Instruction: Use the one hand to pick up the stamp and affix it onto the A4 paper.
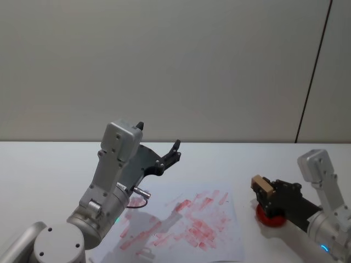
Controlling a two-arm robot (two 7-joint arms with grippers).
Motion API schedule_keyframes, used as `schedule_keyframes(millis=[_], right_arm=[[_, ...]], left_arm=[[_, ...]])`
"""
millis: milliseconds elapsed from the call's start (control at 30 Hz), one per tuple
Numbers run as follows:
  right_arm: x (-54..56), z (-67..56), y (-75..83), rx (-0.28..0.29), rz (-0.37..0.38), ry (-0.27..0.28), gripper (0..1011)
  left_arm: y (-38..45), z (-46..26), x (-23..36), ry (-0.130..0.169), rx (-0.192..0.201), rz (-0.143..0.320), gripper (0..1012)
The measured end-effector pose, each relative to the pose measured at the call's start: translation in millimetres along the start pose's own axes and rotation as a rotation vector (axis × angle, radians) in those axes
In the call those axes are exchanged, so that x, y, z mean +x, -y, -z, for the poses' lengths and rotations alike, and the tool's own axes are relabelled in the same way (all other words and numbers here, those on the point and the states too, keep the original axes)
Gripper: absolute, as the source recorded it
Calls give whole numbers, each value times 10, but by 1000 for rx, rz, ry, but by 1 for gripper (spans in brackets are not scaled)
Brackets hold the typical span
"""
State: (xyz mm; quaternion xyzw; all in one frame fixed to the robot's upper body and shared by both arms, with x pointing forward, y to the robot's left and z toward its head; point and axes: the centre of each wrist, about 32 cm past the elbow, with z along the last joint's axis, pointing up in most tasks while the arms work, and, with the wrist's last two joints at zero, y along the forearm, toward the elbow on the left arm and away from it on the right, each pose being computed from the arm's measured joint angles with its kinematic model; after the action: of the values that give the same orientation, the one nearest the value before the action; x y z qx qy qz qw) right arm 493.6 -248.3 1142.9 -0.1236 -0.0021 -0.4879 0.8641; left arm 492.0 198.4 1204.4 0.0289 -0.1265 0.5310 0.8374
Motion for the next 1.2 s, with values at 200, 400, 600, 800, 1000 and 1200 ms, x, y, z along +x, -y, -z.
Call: schedule_keyframes(millis=[200,400,600,800,1000,1200], right_arm=[[27,75,40,-28,15,0,218],[50,121,65,-45,24,-1,218],[73,154,87,-59,29,-2,218],[89,175,105,-66,30,-5,276],[104,183,120,-69,27,-12,480],[113,149,132,-49,29,-19,683]], left_arm=[[0,0,0,0,0,0,1002],[0,0,0,0,0,0,1003],[0,0,0,0,0,0,1002],[0,0,0,0,0,0,1003],[0,0,0,0,0,0,1003],[0,0,0,0,0,0,1003]])
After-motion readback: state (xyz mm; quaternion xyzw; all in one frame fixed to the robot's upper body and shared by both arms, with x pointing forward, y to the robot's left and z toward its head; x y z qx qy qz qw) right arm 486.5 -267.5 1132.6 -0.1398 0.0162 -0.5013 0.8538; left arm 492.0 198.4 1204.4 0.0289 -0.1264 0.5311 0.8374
